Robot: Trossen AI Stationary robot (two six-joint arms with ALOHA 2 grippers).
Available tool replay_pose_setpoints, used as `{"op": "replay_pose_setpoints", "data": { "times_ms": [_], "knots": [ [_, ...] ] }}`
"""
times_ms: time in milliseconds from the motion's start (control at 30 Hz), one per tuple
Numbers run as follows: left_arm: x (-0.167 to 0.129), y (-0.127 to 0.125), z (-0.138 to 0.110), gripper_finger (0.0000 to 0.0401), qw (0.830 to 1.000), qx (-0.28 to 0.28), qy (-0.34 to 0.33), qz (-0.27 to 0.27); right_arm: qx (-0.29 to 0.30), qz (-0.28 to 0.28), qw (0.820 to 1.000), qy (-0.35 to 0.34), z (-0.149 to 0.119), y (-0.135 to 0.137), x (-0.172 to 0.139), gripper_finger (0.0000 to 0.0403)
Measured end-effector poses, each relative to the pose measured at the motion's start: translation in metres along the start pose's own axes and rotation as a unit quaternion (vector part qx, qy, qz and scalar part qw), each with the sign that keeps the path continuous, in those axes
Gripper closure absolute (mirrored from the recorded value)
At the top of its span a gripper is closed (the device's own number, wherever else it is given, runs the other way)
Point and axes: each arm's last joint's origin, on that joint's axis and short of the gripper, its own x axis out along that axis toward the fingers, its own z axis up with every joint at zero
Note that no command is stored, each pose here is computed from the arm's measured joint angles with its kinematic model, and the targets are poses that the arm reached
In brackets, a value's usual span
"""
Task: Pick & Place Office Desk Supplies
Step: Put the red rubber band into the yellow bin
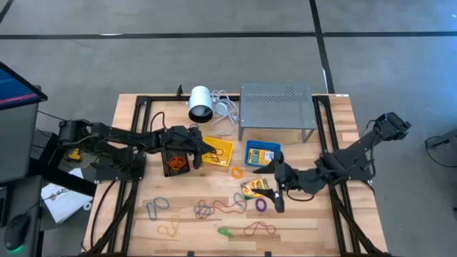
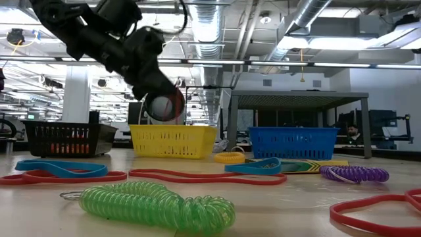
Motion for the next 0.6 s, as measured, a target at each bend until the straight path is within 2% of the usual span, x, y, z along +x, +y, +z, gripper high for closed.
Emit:
{"op": "replay_pose_setpoints", "data": {
  "times_ms": [167, 367, 467, 600],
  "knots": [
    [0.000, 0.009, -0.003, 0.0400, 0.998, -0.051, 0.023, 0.016, -0.004, -0.003, 1.000, -0.002, -0.002, 0.004, -0.004, 0.0123],
    [-0.001, 0.005, -0.005, 0.0377, 0.996, -0.063, 0.046, -0.050, 0.006, 0.006, 1.000, 0.003, -0.005, 0.009, -0.007, 0.0123],
    [-0.001, 0.002, -0.005, 0.0350, 0.995, -0.060, 0.050, -0.061, 0.003, 0.007, 1.000, 0.005, -0.006, 0.011, -0.008, 0.0123],
    [-0.001, 0.001, -0.005, 0.0292, 0.994, -0.057, 0.055, -0.076, -0.002, -0.005, 1.000, 0.002, -0.007, 0.012, -0.011, 0.0123]
  ]
}}
